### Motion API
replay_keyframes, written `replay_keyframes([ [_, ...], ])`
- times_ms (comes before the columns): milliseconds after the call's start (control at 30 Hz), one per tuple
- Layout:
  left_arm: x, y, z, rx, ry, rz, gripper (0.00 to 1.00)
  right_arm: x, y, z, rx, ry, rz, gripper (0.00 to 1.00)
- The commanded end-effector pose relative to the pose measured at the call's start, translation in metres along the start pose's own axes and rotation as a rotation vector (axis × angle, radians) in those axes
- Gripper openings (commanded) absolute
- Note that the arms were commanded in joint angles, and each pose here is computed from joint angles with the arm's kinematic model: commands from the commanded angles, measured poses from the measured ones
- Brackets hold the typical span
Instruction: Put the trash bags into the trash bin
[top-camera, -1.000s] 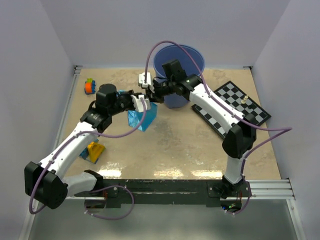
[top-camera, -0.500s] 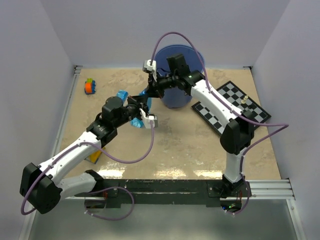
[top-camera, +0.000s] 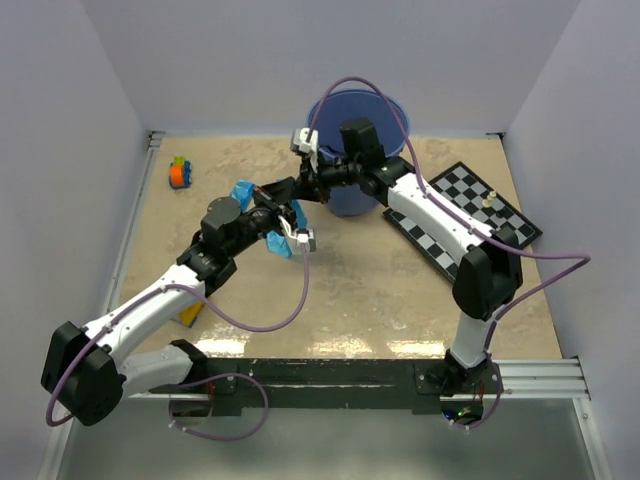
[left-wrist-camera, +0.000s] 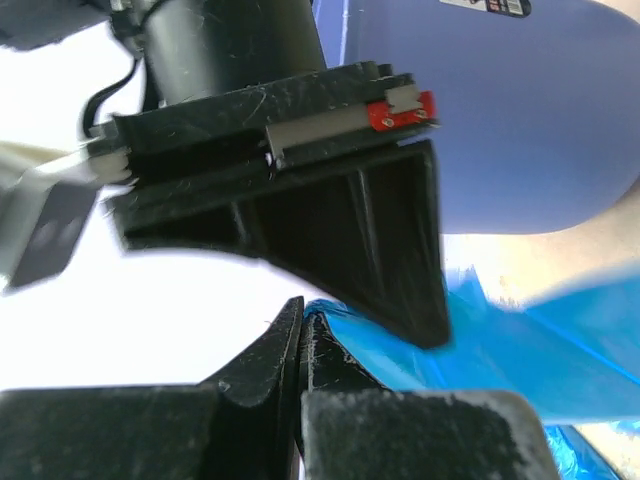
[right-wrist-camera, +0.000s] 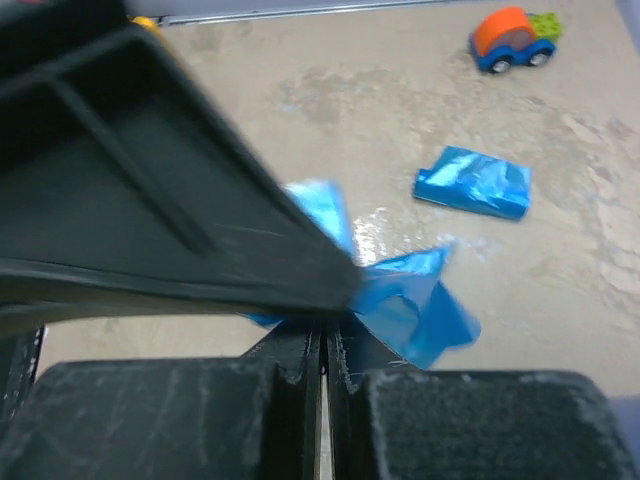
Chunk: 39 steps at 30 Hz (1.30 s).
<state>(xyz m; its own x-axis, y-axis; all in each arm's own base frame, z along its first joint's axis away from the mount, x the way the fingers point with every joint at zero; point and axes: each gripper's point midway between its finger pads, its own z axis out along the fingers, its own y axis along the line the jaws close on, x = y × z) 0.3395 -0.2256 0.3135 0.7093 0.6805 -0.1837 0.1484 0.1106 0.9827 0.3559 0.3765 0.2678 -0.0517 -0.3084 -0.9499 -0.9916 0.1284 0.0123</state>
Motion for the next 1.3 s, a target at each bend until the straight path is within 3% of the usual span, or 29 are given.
replay_keyframes([
  [0,0.002,0.05,0.009,-0.152,-0.007,0.034,0.0,-0.048,0.042,-0.017,-0.099,-0.101,-0.202,0.0],
  [167,0.014,0.01,0.007,0.01,0.002,0.023,0.0,-0.113,0.031,-0.045,0.004,-0.247,-0.242,0.0],
  [333,-0.015,0.008,-0.012,0.011,-0.108,0.054,0.0,-0.071,-0.032,-0.031,0.28,-0.147,-0.162,0.0],
  [433,-0.008,0.025,-0.007,-0.044,-0.069,0.044,0.0,-0.049,-0.026,-0.016,0.239,-0.095,-0.141,0.0],
  [633,0.048,0.036,0.008,-0.086,0.115,-0.045,0.0,-0.08,0.048,-0.03,-0.038,-0.147,-0.298,0.0],
  [800,0.06,0.015,-0.001,-0.028,0.148,-0.112,0.0,-0.11,0.04,-0.058,0.054,-0.203,-0.335,0.0],
  [967,0.031,0.035,-0.016,-0.074,0.038,-0.19,0.0,-0.074,-0.013,-0.056,0.319,-0.09,-0.277,0.0],
  [1100,0.019,0.043,-0.019,-0.069,-0.003,-0.219,0.0,-0.066,-0.011,-0.051,0.276,-0.064,-0.284,0.01],
  [1200,0.02,0.044,-0.02,-0.079,-0.002,-0.216,0.0,-0.066,0.0,-0.048,0.216,-0.065,-0.312,0.38],
  [1267,0.02,0.045,-0.02,-0.086,0.0,-0.214,0.0,-0.067,0.003,-0.047,0.199,-0.069,-0.307,0.47],
])
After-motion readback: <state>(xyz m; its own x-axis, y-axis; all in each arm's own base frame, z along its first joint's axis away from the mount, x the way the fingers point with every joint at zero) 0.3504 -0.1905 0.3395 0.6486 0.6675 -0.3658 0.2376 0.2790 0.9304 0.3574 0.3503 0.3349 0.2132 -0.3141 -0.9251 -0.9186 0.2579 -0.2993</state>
